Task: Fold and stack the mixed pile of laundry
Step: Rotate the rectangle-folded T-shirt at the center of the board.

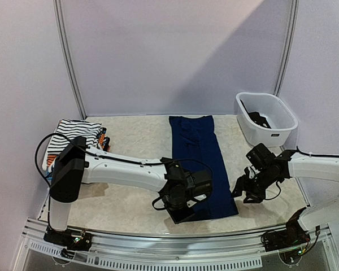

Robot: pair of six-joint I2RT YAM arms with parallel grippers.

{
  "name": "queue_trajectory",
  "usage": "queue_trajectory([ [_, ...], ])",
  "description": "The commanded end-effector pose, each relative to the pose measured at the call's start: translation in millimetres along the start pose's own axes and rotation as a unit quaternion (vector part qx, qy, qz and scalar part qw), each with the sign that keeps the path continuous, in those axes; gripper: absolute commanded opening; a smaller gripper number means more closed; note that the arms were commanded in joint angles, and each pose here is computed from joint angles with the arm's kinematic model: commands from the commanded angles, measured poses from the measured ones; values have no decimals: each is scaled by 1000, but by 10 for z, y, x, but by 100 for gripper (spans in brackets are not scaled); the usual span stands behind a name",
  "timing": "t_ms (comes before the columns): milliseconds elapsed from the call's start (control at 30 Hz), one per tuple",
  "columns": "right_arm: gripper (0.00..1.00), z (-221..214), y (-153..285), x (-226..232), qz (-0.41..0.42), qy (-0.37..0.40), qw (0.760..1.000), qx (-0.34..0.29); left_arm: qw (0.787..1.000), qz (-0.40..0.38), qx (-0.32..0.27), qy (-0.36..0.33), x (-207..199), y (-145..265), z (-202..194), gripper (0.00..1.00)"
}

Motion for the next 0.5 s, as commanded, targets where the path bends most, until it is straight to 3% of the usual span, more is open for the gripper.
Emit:
queue_trajectory([
  [0, 63, -64, 1, 36, 21, 1, 1000, 6, 1000, -2, 2, -7, -65, -190, 6, 32],
  [133, 63, -124, -10, -13, 23, 1, 1000, 13, 1000, 5, 6, -5, -46, -298, -22, 28],
  [367, 62, -198, -54, -102, 26, -1, 999, 24, 1000, 0, 15, -8, -71, -375, -76, 3],
  [467, 59, -255, -105, -130, 25, 1, 999, 36, 1000, -1, 14, -5, -75, -369, -100, 0],
])
Point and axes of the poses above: each gripper's point midway between its finger pads, its own y axis back along the fingers, its own x axis along the line the jaws close on, z = x × y, the point moved 1 cm from there along y, back along the fingers, and after that the axes turned 11 degrees about -y, right-handed, at the moved point
